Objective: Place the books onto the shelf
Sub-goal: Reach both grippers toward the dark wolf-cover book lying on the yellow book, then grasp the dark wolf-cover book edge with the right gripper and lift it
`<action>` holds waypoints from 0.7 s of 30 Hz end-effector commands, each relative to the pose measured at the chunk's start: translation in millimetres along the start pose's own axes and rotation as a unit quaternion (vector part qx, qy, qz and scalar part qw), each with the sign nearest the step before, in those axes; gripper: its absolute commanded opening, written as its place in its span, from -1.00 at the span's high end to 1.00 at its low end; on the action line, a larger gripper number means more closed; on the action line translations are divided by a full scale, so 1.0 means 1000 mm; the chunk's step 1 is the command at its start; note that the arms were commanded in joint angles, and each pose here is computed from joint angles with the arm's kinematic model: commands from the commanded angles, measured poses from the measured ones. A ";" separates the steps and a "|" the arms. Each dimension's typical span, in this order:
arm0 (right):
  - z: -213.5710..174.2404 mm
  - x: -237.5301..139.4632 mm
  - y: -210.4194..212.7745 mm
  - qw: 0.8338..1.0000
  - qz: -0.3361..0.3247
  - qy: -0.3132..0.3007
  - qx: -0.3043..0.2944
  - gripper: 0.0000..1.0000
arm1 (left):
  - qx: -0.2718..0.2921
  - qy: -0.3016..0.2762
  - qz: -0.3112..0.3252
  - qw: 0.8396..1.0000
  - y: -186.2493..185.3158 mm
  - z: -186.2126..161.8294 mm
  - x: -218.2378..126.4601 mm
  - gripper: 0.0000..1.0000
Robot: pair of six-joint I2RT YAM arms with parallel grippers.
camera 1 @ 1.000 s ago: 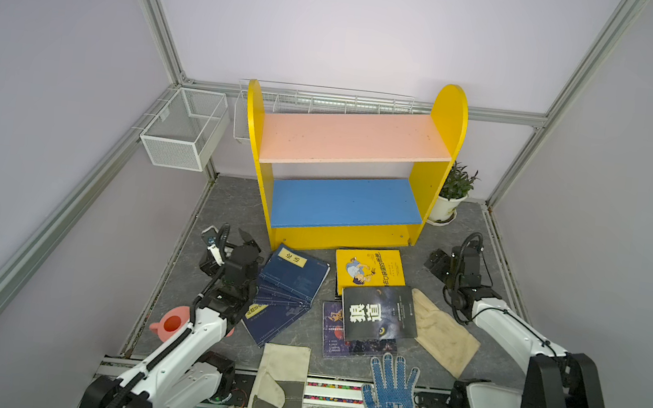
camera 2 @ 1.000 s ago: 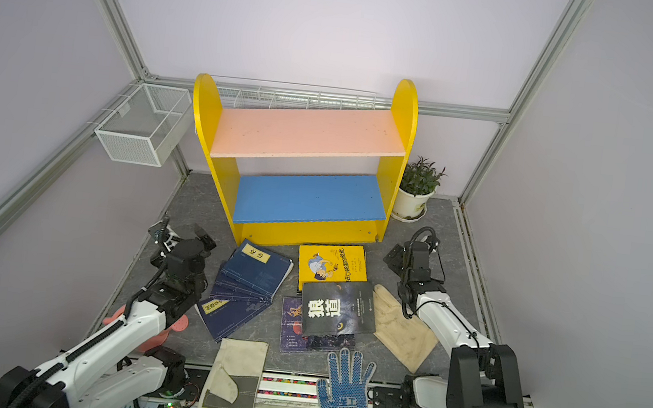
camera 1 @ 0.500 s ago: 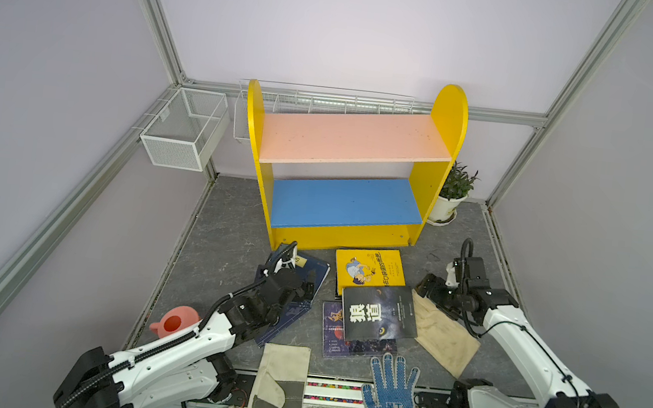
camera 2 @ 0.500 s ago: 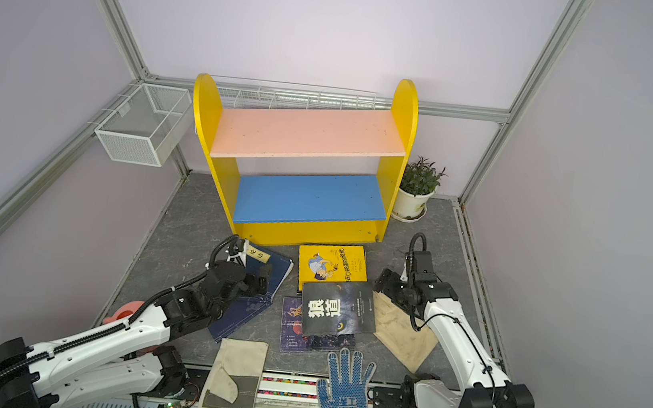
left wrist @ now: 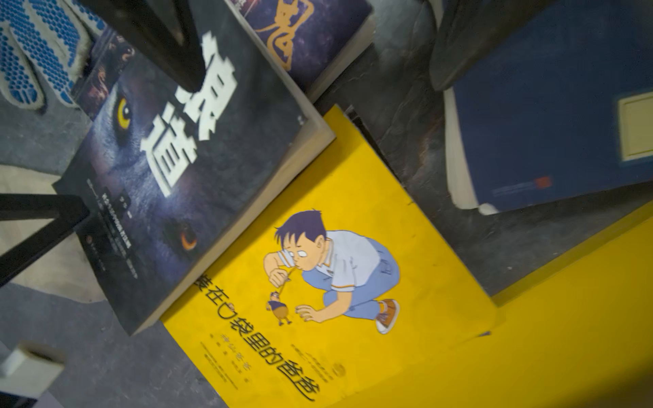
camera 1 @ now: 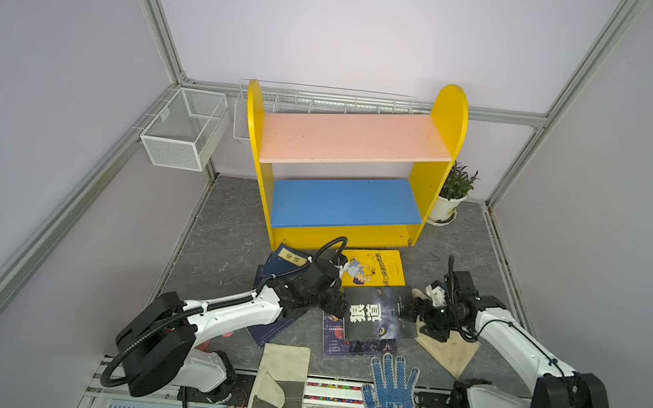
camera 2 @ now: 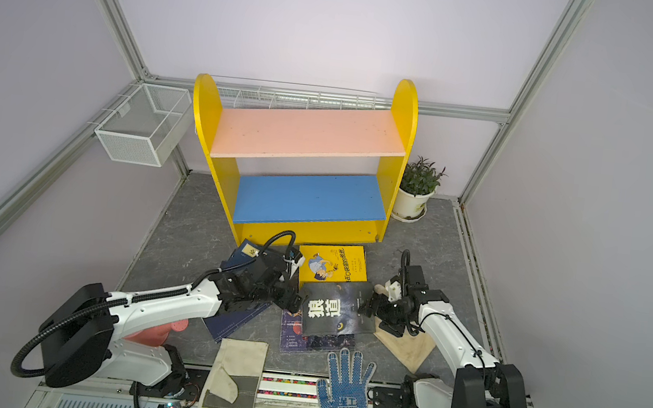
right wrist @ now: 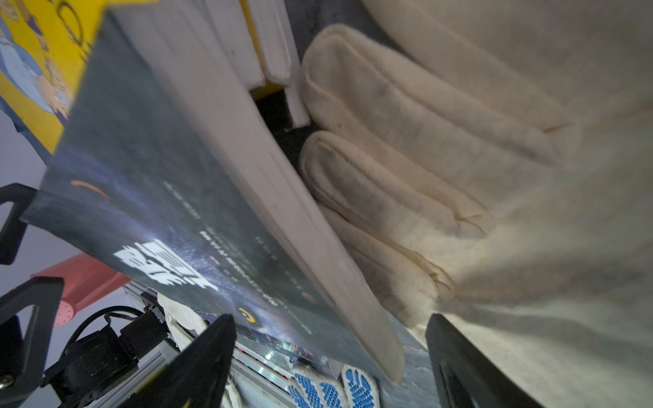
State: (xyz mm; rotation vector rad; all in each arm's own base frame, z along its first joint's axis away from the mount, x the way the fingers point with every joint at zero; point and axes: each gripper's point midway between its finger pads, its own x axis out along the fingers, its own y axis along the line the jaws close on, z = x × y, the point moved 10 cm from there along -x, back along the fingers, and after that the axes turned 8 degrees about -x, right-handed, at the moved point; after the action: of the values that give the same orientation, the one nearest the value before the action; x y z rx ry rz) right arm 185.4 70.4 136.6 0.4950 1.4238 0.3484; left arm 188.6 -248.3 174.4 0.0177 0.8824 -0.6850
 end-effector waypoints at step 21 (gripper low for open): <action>0.015 -0.010 0.045 0.983 0.104 -0.053 -0.139 0.05 | 0.009 0.102 0.026 0.994 0.004 -0.023 0.042 -0.53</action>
State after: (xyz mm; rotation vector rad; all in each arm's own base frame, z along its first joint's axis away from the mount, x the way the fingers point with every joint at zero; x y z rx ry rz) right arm 188.2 92.2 137.1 0.4222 1.3614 0.5372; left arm 193.5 -262.5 137.6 0.0921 1.0261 -0.6666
